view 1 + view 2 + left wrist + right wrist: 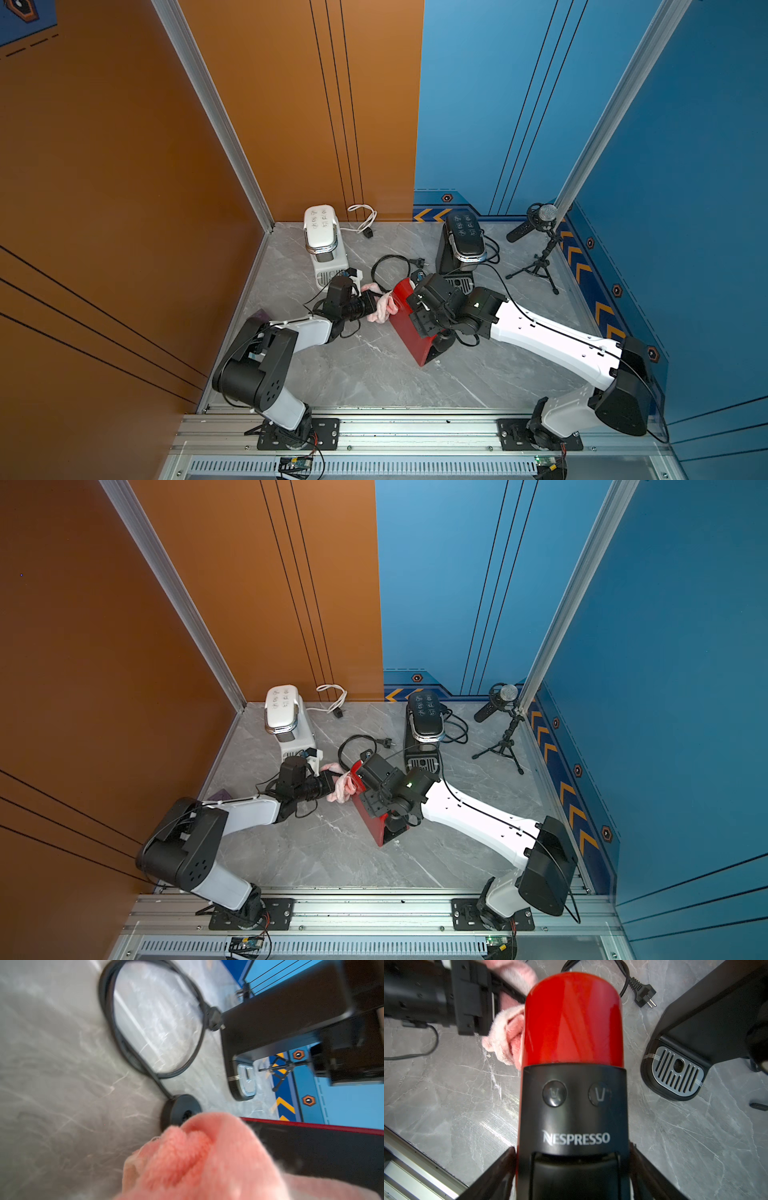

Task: Wipe the surface of a coffee machine
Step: Wipe the dirt from the surface of the coffee machine.

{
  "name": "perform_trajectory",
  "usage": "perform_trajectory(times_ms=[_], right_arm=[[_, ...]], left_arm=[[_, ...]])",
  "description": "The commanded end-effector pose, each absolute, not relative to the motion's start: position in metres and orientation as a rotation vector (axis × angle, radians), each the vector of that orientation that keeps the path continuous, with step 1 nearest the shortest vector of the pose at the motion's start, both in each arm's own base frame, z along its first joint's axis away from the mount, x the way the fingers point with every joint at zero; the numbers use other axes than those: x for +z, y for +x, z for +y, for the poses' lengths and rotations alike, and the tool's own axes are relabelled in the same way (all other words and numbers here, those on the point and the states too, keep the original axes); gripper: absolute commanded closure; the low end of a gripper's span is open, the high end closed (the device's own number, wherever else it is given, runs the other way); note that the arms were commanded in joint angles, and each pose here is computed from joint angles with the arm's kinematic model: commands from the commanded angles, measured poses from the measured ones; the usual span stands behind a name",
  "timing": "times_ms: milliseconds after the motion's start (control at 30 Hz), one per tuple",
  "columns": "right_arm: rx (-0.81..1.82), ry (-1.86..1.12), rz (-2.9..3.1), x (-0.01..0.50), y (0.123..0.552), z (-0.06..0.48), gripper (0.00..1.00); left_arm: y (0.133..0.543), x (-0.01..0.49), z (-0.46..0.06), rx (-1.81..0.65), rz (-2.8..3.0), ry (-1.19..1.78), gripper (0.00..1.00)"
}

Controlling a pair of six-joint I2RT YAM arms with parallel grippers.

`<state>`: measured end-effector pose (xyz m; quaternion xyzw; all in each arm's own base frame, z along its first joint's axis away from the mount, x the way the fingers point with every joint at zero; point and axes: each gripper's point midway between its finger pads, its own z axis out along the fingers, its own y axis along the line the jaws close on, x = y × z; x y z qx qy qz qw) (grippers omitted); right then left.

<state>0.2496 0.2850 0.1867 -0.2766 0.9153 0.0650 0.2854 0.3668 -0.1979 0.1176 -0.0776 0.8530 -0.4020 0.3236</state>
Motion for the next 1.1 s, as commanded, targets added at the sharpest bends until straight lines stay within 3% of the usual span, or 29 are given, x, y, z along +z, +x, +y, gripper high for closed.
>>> perform_trajectory(times_ms=[0,167,533,733,1067], right_arm=[[0.250,-0.833,2.497,0.175,0.228,0.296,0.17],[0.267,-0.832,2.493,0.178,0.229,0.297,0.15],[0.292,-0.824,2.495,0.178,0.232,0.302,0.15],[0.351,-0.794,2.513,0.173,0.231,0.312,0.16],[0.312,-0.464,2.518,0.164,0.258,0.313,0.18]], left_arm=[[0.365,0.195,-0.207,-1.113,2.133,-0.058,1.00],[0.357,0.217,-0.190,-1.020,2.101,-0.073,1.00],[0.287,0.142,-0.188,-0.853,2.202,-0.173,1.00],[0.274,0.113,-0.198,-0.783,2.235,-0.180,1.00],[0.259,0.120,-0.196,-0.833,2.199,-0.184,1.00]])
